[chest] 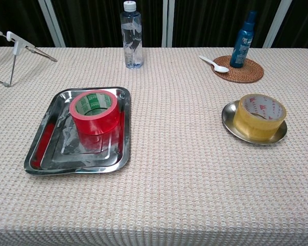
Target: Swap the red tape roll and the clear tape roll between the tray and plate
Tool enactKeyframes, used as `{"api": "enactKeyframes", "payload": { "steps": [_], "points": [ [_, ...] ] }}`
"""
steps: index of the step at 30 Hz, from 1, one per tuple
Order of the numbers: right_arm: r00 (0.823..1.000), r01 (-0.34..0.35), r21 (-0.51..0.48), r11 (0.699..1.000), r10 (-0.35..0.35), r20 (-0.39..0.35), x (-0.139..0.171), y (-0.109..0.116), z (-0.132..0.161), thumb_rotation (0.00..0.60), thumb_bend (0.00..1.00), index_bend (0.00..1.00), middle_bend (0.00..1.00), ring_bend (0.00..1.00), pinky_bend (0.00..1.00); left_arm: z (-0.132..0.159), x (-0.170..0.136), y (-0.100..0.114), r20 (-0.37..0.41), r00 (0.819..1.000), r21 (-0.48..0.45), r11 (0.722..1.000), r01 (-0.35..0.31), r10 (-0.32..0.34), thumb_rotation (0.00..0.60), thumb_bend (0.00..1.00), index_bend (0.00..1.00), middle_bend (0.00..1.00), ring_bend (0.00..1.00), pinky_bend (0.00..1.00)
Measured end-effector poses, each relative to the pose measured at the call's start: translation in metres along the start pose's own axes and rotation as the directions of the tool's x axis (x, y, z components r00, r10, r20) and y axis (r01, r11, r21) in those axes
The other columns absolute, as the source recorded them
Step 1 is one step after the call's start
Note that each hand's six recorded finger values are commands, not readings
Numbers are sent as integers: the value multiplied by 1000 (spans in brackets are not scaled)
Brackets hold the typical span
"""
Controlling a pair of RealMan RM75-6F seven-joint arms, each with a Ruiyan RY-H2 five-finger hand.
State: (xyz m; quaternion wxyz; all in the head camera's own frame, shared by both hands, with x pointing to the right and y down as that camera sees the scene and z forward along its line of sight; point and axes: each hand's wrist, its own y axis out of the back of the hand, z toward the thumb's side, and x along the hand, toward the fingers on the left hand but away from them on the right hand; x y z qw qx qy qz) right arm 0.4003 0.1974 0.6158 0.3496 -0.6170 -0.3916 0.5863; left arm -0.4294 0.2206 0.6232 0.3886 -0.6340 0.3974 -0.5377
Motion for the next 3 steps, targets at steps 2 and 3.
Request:
{"api": "enactKeyframes", "payload": {
  "steps": [2, 3],
  "points": [
    [999, 25, 15, 1000, -25, 26, 12, -1, -15, 600, 0, 0, 0, 0, 0, -1, 0, 1, -3, 1000, 18, 1000, -10, 10, 600, 102, 47, 42, 12, 166],
    [998, 39, 33, 999, -40, 38, 20, -1, -22, 600, 0, 0, 0, 0, 0, -2, 1, 1, -5, 1000, 32, 999, -14, 14, 600, 102, 47, 42, 12, 166]
  ]
}}
